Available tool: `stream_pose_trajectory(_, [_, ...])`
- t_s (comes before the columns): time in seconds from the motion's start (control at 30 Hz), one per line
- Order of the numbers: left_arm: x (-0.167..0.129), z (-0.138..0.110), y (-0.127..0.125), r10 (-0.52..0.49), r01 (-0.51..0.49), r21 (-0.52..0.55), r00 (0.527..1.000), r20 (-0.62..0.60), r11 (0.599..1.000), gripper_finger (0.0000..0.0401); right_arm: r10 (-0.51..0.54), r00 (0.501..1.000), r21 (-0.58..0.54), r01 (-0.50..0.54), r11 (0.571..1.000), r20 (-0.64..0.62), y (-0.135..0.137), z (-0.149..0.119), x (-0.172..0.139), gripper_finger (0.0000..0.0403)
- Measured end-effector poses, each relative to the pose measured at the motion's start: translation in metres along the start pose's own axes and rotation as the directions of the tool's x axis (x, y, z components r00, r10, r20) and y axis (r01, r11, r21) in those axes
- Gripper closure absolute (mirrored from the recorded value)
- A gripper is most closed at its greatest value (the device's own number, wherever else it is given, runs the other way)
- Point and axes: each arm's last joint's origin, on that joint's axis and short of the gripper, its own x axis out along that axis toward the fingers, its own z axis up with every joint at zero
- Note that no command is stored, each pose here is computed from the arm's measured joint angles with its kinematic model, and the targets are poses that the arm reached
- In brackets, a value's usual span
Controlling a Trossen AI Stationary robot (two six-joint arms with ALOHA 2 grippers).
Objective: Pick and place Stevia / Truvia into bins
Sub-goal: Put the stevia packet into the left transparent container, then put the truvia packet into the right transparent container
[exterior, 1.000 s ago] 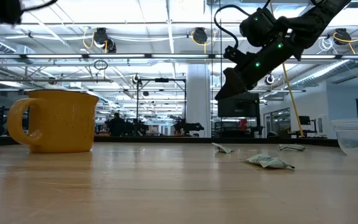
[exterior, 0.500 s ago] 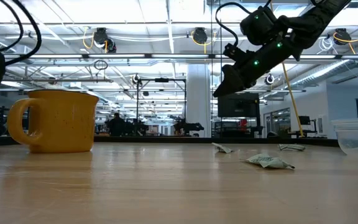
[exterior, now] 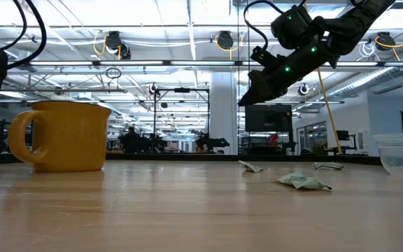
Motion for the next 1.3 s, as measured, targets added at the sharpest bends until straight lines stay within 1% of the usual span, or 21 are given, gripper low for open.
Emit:
stream_pose_trajectory(0.13, [0.0, 0.0, 0.001, 0.01, -0.01, -0.018, 1.0, -0.002, 1.0, 0.0364, 0.0, 1.0, -0.001, 0.0, 1.0, -0.003, 0.0, 0.0, 0.0, 0.03])
stream_pose_trajectory(0.3, [0.0, 0.0, 0.002, 0.017, -0.017, 0.033, 1.0, -0.003, 0.999, 0.0346, 0.001, 1.0, -0.001, -0.001, 1.0, -0.003, 0.0, 0.0, 0.0, 0.03])
stream_pose_trajectory(0.47, [0.0, -0.001, 0.0, 0.001, 0.0, 0.028, 0.999, -0.033, 1.0, 0.0351, 0.001, 1.0, -0.002, -0.001, 1.0, -0.002, 0.0, 0.0, 0.0, 0.03])
stream_pose_trajectory(0.53, [0.0, -0.001, -0.001, -0.013, 0.014, 0.029, 0.999, -0.036, 0.999, 0.0354, 0.001, 1.0, -0.025, -0.001, 1.0, -0.002, 0.0, 0.0, 0.0, 0.03])
stream_pose_trajectory(0.6, [-0.001, 0.001, -0.006, -0.064, 0.065, 0.052, 0.998, -0.03, 0.996, 0.0359, 0.0, 1.0, -0.069, 0.0, 0.998, 0.01, -0.001, 0.002, -0.002, 0.03])
stream_pose_trajectory(0.67, [-0.002, 0.002, -0.012, -0.138, 0.139, 0.075, 0.99, -0.029, 0.987, 0.0364, 0.014, 0.999, -0.082, -0.011, 0.997, 0.036, -0.001, 0.008, -0.007, 0.03])
stream_pose_trajectory(0.73, [-0.005, 0.005, -0.02, -0.222, 0.223, 0.081, 0.975, -0.03, 0.971, 0.0369, 0.083, 0.995, -0.06, -0.08, 0.995, 0.052, -0.001, 0.015, -0.016, 0.03])
stream_pose_trajectory(0.8, [-0.01, 0.007, -0.027, -0.305, 0.305, 0.096, 0.952, -0.013, 0.948, 0.0377, 0.189, 0.981, -0.001, -0.189, 0.982, 0.049, -0.001, 0.022, -0.025, 0.03])
stream_pose_trajectory(0.87, [-0.015, 0.012, -0.033, -0.369, 0.36, 0.151, 0.929, 0.037, 0.921, 0.0388, 0.281, 0.959, 0.063, -0.282, 0.957, 0.023, 0.0, 0.026, -0.034, 0.03])
stream_pose_trajectory(0.93, [-0.021, 0.017, -0.04, -0.411, 0.372, 0.269, 0.906, 0.103, 0.888, 0.0396, 0.336, 0.942, 0.098, -0.333, 0.938, -0.017, 0.003, 0.024, -0.04, 0.03])
stream_pose_trajectory(0.97, [-0.025, 0.02, -0.043, -0.425, 0.36, 0.343, 0.895, 0.135, 0.868, 0.0396, 0.357, 0.933, 0.097, -0.352, 0.931, -0.048, 0.006, 0.021, -0.043, 0.03])
stream_pose_trajectory(1.0, [-0.028, 0.023, -0.047, -0.437, 0.339, 0.418, 0.884, 0.164, 0.843, 0.0394, 0.377, 0.922, 0.102, -0.369, 0.924, -0.085, 0.009, 0.018, -0.044, 0.03])
stream_pose_trajectory(1.07, [-0.036, 0.03, -0.055, -0.454, 0.278, 0.534, 0.861, 0.23, 0.798, 0.0388, 0.399, 0.895, 0.151, -0.374, 0.915, -0.2, 0.015, 0.007, -0.049, 0.03])
stream_pose_trajectory(1.13, [-0.044, 0.037, -0.063, -0.47, 0.208, 0.621, 0.832, 0.294, 0.756, 0.0383, 0.411, 0.857, 0.204, -0.362, 0.91, -0.311, 0.022, -0.004, -0.054, 0.03])
stream_pose_trajectory(1.17, [-0.049, 0.04, -0.066, -0.48, 0.176, 0.659, 0.819, 0.315, 0.732, 0.0382, 0.404, 0.838, 0.21, -0.348, 0.914, -0.367, 0.026, -0.009, -0.057, 0.03])
stream_pose_trajectory(1.23, [-0.056, 0.046, -0.072, -0.494, 0.105, 0.725, 0.796, 0.349, 0.681, 0.0381, 0.353, 0.82, 0.157, -0.317, 0.935, -0.449, 0.031, -0.017, -0.063, 0.03])
stream_pose_trajectory(1.3, [-0.061, 0.05, -0.076, -0.503, 0.015, 0.792, 0.78, 0.373, 0.61, 0.0384, 0.288, 0.811, 0.079, -0.289, 0.954, -0.509, 0.033, -0.023, -0.068, 0.03])
